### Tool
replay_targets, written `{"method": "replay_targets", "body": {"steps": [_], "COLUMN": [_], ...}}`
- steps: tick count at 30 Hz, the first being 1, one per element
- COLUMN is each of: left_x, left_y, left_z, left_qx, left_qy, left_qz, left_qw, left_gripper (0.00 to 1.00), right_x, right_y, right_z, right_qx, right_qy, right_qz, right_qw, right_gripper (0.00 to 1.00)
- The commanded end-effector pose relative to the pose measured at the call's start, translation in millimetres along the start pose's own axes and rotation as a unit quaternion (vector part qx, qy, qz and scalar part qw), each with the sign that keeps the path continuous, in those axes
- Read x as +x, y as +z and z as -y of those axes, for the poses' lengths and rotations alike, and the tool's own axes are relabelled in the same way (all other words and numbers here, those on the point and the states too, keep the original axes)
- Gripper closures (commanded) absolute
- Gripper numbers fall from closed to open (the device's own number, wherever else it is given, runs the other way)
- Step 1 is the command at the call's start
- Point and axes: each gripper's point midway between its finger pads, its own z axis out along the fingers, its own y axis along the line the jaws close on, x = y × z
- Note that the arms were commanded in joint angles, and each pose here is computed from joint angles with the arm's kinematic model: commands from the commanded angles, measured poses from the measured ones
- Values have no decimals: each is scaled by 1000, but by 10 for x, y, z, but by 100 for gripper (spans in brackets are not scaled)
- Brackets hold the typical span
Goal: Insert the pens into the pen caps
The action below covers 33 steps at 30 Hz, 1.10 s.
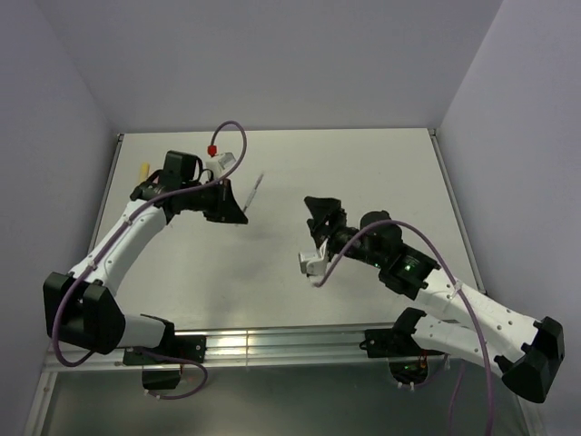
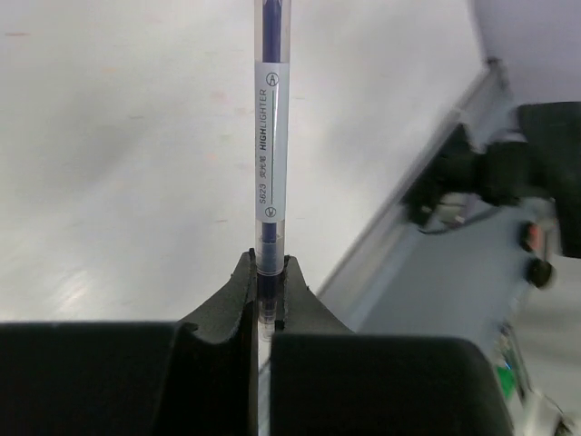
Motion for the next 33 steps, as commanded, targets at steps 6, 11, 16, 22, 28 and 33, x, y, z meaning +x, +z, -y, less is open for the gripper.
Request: {"method": "replay_targets", "body": {"steps": [6,11,16,22,28,33], "left_x": [-342,-332,-564,-599,-652,-765], "left_y": [-445,-406,-418,-316,-201,-175], "left_z": [-1593,-2193,-2618,-2969,-3180,-3300], "left_qx": [-270,-311,-348,-370,-376,-386], "left_qy": [-51,-55,-32,-60,-68,-68], "left_qz": [37,1,-15,-38,-43,-43], "left_qw": [961,949,937,926,923,919], "left_gripper": [96,90,87,86,82,74], "right_x": [1212,1505,1656,1778,1742,1755], "right_y": [-353,-497,-557,-656,-628,-598], "right_z": [73,-60,-46,6,67,112], "right_qx": [42,43,63,67,66,65], "right_qy": [380,459,496,490,489,486], "right_qz": [-274,-322,-338,-354,-340,-336], "right_qw": [882,827,798,793,801,804], "right_gripper": [7,6,5,5,5,5]}}
